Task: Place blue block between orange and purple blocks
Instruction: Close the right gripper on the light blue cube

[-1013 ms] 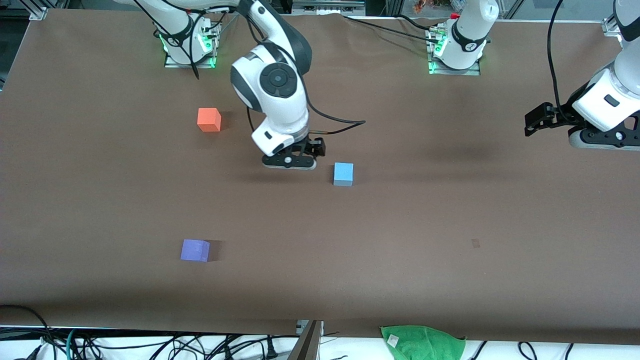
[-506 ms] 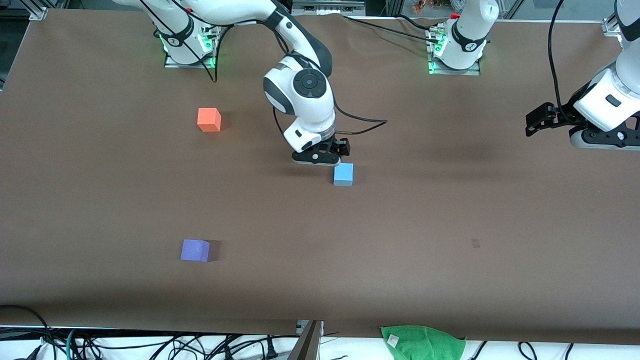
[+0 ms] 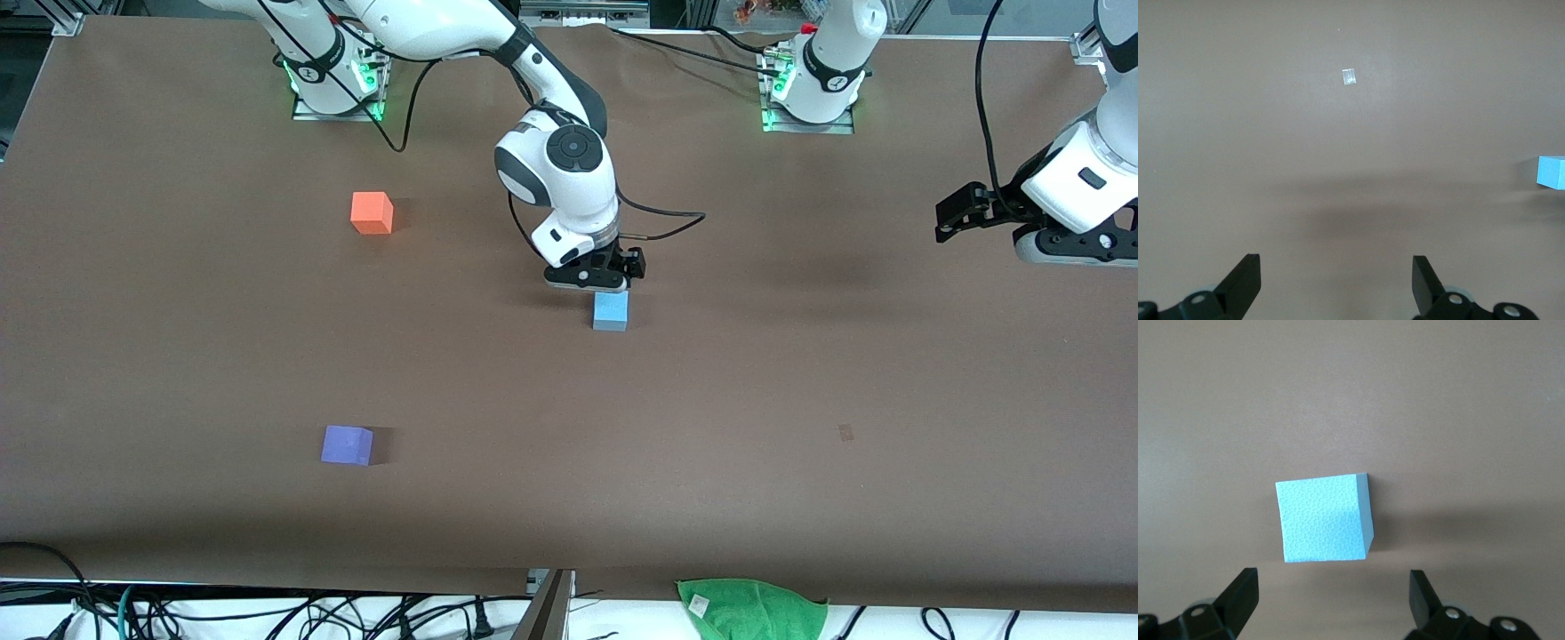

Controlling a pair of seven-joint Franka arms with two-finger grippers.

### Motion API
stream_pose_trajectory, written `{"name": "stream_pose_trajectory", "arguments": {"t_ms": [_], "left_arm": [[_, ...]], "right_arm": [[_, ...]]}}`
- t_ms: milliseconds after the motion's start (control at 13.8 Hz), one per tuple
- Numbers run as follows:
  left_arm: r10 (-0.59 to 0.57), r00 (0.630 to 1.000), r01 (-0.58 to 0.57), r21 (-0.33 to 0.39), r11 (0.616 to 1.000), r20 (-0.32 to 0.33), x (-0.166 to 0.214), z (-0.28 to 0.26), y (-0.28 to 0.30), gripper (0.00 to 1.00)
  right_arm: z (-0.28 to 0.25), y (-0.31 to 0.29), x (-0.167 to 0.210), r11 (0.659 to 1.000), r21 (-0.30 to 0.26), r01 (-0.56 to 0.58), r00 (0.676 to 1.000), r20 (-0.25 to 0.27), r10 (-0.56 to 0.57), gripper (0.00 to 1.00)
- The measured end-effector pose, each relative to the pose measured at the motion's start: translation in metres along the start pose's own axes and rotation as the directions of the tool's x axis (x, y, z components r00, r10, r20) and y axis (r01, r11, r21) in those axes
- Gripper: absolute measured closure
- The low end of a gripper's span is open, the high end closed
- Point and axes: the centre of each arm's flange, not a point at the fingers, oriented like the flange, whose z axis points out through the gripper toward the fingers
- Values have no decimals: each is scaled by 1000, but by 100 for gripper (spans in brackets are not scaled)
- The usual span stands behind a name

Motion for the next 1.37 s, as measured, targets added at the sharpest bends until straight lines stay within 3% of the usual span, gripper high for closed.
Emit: {"name": "stream_pose_trajectory", "arguments": {"t_ms": [1374], "left_arm": [[3, 1000, -3, 0, 1000, -1, 0, 0, 2, 0]], "right_arm": [[59, -6, -6, 998, 4, 58, 997, -46, -58, 3]]}}
